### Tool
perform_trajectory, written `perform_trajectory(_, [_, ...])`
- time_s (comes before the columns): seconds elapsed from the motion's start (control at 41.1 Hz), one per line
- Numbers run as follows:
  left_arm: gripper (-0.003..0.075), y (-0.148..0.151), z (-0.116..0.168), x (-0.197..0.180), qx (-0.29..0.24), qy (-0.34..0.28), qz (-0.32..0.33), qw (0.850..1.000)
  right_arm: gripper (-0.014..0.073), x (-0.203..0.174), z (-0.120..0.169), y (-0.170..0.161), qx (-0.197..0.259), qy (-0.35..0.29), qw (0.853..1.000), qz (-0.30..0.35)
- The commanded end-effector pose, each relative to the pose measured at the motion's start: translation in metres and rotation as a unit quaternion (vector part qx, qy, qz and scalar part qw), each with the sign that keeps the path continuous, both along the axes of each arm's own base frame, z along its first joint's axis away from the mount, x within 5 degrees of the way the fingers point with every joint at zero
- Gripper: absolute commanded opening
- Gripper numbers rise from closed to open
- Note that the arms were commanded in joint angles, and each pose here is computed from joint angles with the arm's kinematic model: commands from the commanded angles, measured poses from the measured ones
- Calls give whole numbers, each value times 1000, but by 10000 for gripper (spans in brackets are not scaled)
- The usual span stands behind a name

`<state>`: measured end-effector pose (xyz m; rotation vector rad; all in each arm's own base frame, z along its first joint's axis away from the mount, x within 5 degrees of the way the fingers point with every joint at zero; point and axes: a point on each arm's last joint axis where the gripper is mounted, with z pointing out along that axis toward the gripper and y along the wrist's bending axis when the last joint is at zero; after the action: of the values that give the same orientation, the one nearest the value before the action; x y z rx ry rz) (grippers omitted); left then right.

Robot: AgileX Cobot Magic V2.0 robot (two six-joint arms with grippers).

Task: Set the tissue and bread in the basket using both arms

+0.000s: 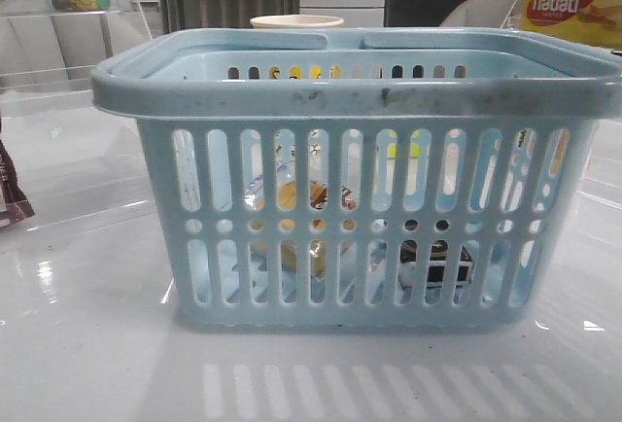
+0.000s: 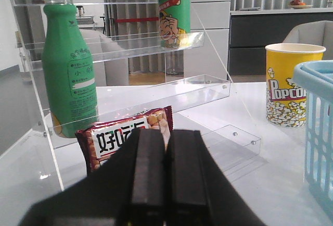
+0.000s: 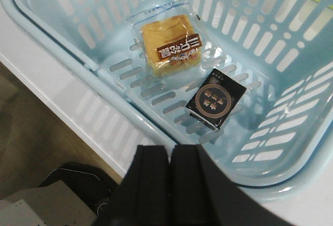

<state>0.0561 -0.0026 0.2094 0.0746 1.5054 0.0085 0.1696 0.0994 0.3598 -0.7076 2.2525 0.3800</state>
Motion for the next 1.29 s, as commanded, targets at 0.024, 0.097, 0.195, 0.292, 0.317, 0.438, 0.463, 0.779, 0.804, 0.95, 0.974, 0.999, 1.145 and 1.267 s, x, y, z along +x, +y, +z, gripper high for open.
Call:
perform_trajectory(0.024, [96,1,6,-2,-12,-46,2,999,57,-1,16,0,25,-41,999,-4])
perform_trajectory(0.097, [96,1,6,-2,-12,-46,2,999,57,-1,16,0,25,-41,999,-4])
perform_trajectory(0.195, [96,1,6,-2,-12,-46,2,999,57,-1,16,0,25,-41,999,-4])
perform_trajectory(0.292, [96,1,6,-2,-12,-46,2,999,57,-1,16,0,25,-41,999,-4])
perform_trajectory(0.317, [96,1,6,-2,-12,-46,2,999,57,-1,16,0,25,-41,999,-4])
perform_trajectory(0.438, [96,1,6,-2,-12,-46,2,999,57,-1,16,0,25,-41,999,-4])
perform_trajectory(0.463, [96,1,6,-2,-12,-46,2,999,57,-1,16,0,25,-41,999,-4])
perform_trajectory(0.779, [96,1,6,-2,-12,-46,2,999,57,-16,31,-19,45,-79,995,-32])
perform_trajectory(0.804, [96,1,6,-2,-12,-46,2,999,57,-18,34,-22,46,-85,995,-40])
perform_trajectory(0.95, [96,1,6,-2,-12,-46,2,999,57,-28,44,-42,53,-116,988,-87])
perform_trajectory(0.974, [96,1,6,-2,-12,-46,2,999,57,-30,44,-46,54,-121,986,-97])
perform_trajectory(0.999, [96,1,6,-2,-12,-46,2,999,57,-33,45,-49,55,-127,985,-105])
perform_trajectory(1.145, [96,1,6,-2,-12,-46,2,999,57,-57,36,-68,59,-162,972,-161])
perform_trajectory(1.267, [96,1,6,-2,-12,-46,2,999,57,-76,11,-82,69,-222,948,-217])
